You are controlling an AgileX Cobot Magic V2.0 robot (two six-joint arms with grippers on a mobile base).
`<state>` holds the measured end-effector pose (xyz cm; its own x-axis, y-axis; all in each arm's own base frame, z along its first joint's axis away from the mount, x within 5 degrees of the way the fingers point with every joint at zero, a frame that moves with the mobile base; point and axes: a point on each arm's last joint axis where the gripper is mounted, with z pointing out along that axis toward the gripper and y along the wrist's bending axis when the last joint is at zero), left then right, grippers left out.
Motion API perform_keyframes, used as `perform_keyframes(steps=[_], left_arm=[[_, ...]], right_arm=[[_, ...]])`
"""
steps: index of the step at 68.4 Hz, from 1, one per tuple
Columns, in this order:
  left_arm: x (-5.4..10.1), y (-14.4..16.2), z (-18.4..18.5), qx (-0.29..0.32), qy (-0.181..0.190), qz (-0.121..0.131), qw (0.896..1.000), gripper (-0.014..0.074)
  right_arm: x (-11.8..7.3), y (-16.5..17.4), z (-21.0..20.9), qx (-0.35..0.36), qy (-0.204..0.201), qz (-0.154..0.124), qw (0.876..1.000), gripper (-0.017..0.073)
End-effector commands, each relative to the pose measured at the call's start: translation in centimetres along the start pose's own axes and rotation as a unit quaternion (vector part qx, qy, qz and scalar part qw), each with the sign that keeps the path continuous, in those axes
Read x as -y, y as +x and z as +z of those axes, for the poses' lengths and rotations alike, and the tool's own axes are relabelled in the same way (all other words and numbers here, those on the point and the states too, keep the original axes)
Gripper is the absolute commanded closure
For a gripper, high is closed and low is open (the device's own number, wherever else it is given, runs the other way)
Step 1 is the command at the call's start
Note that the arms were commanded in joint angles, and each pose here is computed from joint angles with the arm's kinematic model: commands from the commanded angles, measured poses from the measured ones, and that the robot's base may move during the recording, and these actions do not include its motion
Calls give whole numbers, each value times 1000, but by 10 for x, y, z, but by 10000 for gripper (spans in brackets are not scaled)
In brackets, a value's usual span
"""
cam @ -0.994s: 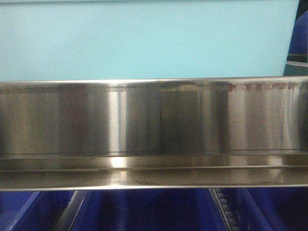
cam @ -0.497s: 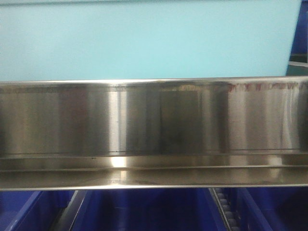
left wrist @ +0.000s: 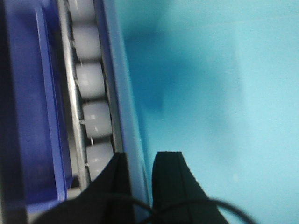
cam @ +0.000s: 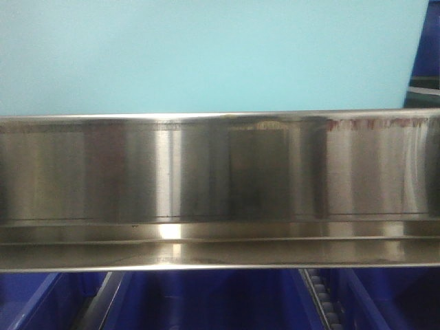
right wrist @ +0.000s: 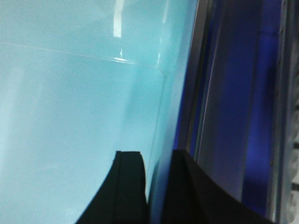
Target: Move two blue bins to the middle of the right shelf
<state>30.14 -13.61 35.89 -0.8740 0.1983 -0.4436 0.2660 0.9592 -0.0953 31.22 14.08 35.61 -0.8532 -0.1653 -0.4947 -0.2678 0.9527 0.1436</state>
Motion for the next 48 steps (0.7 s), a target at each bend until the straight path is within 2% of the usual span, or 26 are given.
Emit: perform_keyframes(steps=[1,28,38,48], left_arm=[[3,-5,-37,58,20,1,998,704],[10,-17,-114,177,62,-1,982,704],[11,-20,-128,202,68,0,977,704],[11,-21,-130,205,68,0,976,704]], right_arm=[[4,-4,-24,54,12,-18,998,713],[-4,-26,-110,189,-1,-27,982,713],[-6,-30,-128,215,-6,-27,976,713],[-7,-32,-135,226,-7,-28,974,713]])
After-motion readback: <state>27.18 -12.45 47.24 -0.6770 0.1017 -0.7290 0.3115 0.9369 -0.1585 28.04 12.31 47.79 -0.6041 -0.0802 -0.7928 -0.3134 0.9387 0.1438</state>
